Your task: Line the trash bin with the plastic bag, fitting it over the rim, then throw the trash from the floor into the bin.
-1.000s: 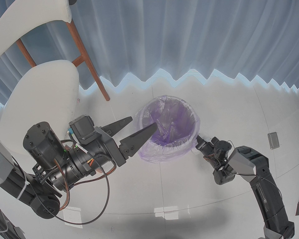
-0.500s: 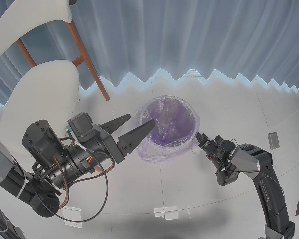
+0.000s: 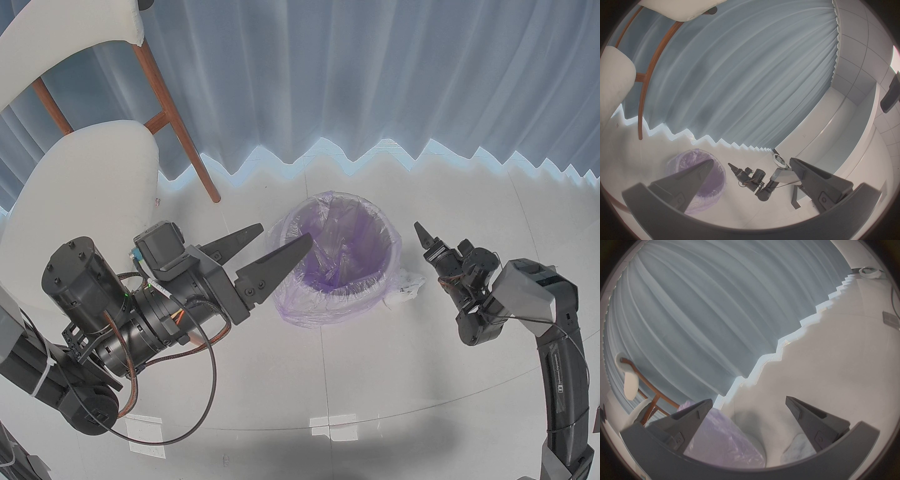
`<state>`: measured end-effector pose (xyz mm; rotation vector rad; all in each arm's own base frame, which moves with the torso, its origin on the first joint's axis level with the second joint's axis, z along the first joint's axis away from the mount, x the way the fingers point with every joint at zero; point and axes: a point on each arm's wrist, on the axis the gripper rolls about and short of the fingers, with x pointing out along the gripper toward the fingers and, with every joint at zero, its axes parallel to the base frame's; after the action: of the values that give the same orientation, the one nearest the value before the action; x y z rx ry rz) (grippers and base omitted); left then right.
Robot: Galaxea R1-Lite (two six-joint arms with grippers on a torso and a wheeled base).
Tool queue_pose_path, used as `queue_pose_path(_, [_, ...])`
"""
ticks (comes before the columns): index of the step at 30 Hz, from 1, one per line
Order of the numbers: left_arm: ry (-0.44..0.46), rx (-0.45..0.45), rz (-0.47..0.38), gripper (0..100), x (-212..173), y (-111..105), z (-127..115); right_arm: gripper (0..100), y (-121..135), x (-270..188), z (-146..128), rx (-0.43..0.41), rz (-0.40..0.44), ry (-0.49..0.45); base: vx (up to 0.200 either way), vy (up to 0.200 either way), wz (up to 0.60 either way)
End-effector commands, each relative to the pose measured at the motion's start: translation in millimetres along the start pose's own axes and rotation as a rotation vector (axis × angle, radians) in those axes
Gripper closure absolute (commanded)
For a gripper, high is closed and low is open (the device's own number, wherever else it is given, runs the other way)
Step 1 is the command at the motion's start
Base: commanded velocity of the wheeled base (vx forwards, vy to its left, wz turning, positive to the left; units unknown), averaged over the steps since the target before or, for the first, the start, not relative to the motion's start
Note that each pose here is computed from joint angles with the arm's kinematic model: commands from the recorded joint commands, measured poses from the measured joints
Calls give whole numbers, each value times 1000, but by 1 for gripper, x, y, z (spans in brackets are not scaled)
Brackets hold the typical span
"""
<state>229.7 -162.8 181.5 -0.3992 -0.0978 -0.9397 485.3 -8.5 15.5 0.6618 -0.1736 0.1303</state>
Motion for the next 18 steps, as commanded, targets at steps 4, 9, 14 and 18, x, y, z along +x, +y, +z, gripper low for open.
queue_pose_path(4, [-17,-1,-3,0,4,1,3,0,22,-1,49,-75,-79,56,0,0,0])
queue_pose_path(9, [-34,7,-3,0,7,1,7,0,17,-8,24,-379,-115,134,0,-40,0])
queue_pose_path(14, [-60,12,26,0,9,6,11,0,5,-16,-16,-576,-112,182,0,-200,0])
queue_pose_path(18, [-63,12,24,0,9,6,12,0,1,-19,-39,-572,-107,227,0,-200,0])
